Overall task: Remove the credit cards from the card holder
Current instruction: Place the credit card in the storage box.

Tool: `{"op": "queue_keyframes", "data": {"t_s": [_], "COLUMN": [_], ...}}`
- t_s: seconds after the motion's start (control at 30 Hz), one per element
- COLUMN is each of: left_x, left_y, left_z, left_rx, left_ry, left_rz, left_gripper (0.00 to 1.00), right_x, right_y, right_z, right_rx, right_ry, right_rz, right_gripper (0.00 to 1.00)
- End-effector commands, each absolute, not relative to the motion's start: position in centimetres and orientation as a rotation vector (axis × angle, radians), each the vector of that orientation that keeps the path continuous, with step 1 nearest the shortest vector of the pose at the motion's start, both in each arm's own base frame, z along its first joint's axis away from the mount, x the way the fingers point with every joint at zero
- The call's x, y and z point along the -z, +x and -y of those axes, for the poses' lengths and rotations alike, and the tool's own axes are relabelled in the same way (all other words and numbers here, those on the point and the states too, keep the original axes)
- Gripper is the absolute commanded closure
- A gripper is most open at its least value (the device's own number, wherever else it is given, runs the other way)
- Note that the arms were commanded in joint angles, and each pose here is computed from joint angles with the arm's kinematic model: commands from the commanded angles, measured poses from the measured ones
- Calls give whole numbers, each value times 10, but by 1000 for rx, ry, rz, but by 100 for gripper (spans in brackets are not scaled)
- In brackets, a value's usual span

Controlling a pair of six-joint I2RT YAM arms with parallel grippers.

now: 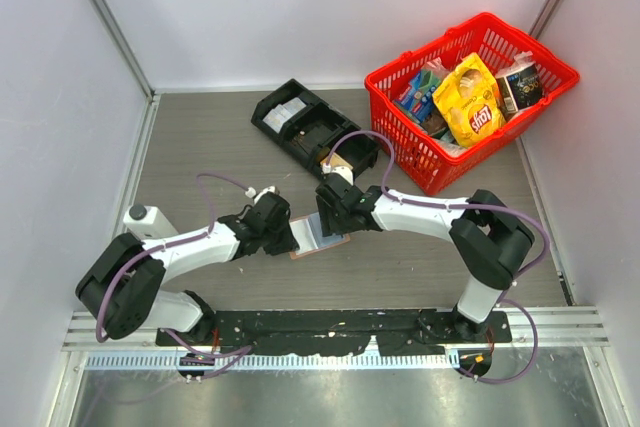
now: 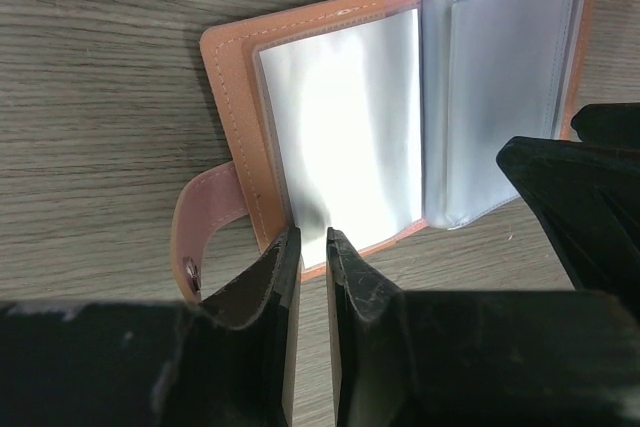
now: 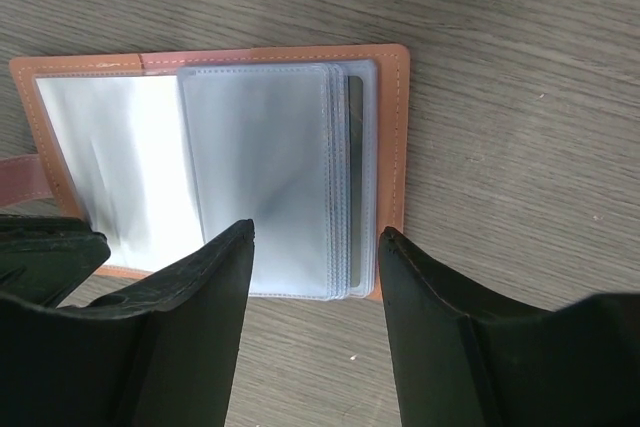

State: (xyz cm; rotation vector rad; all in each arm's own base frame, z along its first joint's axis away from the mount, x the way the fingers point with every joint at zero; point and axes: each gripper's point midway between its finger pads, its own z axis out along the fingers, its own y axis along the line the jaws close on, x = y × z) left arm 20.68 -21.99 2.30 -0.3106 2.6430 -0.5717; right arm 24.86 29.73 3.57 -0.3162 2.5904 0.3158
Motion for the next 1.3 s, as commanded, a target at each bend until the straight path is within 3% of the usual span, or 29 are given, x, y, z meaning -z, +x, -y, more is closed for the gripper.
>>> {"op": "queue_keyframes", "data": {"t_s": [0.0,0.3,1.27], "left_x": [-10,-10,-7], "left_y": [200,200,198], "left_z": [214,214,218], "left_rx": [542,548,592], "left_ry": [-333,-341,-357], "left_rz": [-2662,-2658,-2659], "left_gripper": [81,81,83], "right_x": [-66,-56,-41], "right_y": [261,258,245], "right_z": [-307,-310,-315], "right_rx": [-385,-395,-423], "right_ry": [-266,-283,-350], "right_rz": [-2492,-2507,-2550], "right_gripper": [42,52,58]}}
